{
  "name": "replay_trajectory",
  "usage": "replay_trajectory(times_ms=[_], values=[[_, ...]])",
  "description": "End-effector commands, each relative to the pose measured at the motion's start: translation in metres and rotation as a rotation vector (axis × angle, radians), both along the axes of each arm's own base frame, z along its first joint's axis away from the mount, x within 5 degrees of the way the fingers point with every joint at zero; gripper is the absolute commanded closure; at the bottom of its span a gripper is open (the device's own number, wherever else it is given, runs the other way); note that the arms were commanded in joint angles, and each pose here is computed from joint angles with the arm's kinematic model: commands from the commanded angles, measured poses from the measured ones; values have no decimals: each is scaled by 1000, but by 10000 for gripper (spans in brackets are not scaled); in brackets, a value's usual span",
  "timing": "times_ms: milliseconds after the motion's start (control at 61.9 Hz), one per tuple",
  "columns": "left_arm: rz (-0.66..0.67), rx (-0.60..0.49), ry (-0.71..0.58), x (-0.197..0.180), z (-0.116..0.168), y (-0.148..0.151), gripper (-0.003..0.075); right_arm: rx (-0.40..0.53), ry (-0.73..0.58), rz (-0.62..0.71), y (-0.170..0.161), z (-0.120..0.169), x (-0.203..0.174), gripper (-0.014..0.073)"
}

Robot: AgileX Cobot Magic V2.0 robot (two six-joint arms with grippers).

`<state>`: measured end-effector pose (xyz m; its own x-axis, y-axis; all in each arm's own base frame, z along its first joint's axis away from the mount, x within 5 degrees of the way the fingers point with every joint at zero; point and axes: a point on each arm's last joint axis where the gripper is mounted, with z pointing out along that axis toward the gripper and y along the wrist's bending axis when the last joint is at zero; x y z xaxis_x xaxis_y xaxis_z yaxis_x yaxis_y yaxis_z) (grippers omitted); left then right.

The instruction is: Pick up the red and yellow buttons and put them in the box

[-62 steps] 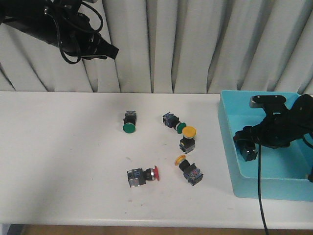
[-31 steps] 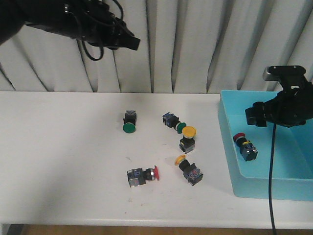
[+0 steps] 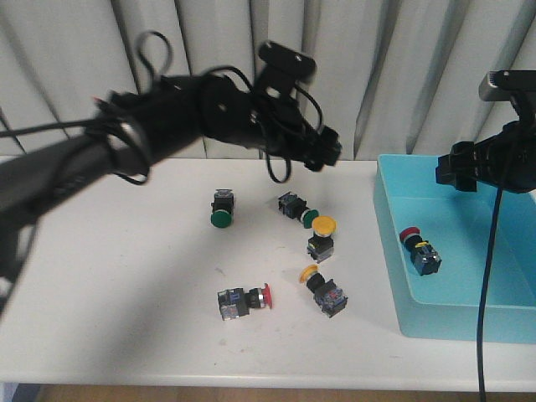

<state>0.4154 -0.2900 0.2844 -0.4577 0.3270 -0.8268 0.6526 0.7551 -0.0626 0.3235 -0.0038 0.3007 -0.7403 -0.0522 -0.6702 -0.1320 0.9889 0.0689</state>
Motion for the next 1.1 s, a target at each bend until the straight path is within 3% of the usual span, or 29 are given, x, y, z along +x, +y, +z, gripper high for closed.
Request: replay_trajectory(times_ms=[0, 161, 614, 743, 1082], values=[[-12, -96, -82, -1, 33, -17, 82, 9, -99, -8, 0, 23, -3, 64], [-22, -62, -19, 12, 15, -36, 93, 9, -100, -1, 1, 23, -3, 64], [3, 48, 169, 21, -44, -43, 132, 40, -115, -3, 2, 25, -2, 64], [0, 6, 222, 20, -51, -47, 138, 50, -117, -6, 3, 25, -2, 64], [2, 26, 236, 22, -63, -47, 141, 59, -117, -8, 3, 25, -1, 64]])
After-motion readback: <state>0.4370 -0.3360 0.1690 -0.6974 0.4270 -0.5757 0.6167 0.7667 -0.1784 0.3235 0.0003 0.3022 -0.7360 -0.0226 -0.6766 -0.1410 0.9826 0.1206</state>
